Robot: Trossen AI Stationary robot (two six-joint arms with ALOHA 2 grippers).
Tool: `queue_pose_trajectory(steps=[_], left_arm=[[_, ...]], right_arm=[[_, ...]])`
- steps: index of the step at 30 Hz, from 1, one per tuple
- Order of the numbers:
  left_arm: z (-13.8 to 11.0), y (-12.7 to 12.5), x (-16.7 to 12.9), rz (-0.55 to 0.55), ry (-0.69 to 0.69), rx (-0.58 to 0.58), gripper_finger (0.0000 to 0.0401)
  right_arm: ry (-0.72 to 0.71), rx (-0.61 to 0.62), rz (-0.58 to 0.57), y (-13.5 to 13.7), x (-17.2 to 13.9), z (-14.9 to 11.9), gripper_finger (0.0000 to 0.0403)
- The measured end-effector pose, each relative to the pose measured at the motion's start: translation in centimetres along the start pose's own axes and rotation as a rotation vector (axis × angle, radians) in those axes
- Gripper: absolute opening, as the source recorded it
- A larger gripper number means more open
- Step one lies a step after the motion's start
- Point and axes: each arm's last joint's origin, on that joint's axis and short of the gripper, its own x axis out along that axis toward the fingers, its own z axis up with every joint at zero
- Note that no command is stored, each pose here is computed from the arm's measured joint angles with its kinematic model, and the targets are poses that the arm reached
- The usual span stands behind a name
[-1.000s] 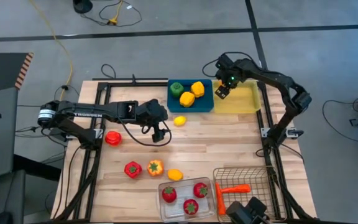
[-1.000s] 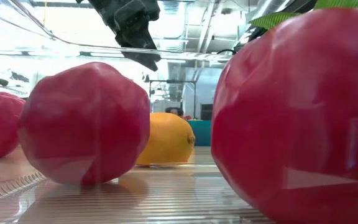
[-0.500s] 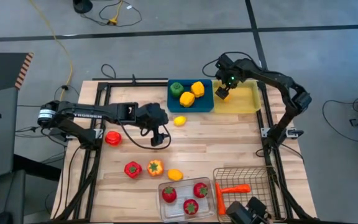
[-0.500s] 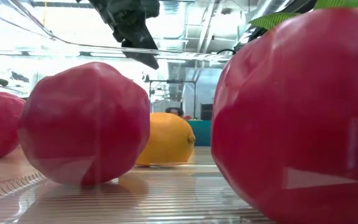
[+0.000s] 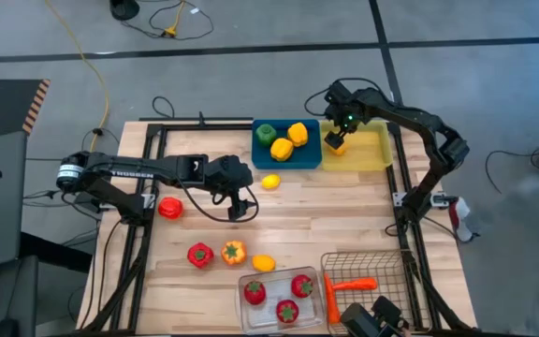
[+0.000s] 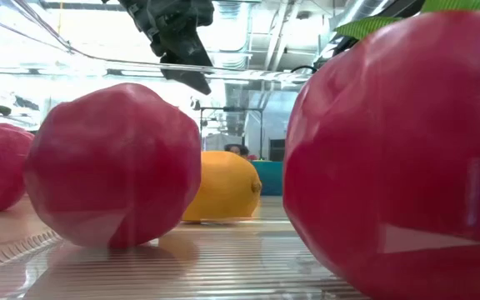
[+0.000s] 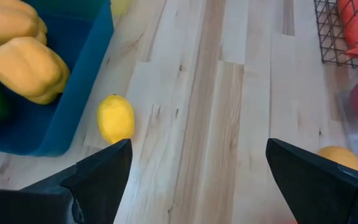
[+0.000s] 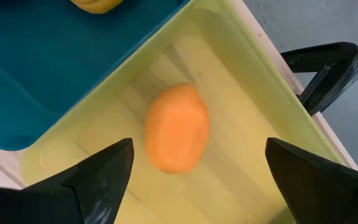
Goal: Sort produce into baskets
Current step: Put the lemon into the yellow bin, then put the yellow tomato into the transparent bin
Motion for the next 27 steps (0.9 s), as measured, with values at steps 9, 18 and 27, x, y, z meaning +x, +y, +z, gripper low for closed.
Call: queue_pose_trajectory(steps=[9,18,27], left_arm=[[-0.2,0.0,0.0,-0.018,0.024,-0.003,0.0397],[-1.6,-2.2,-0.3,-0.211,0.165,-0.016,0.0399],[-2.4,-5.5,-0.7,-0.24,0.19,-0.007,0.04]], right_arm=[[0.0,0.0,0.0,0.0,0.0,0.0,0.0393],[0.0,0.0,0.0,0.0,0.0,0.0,0.0393],[0.0,0.0,0.0,0.0,0.0,0.0,0.0393]])
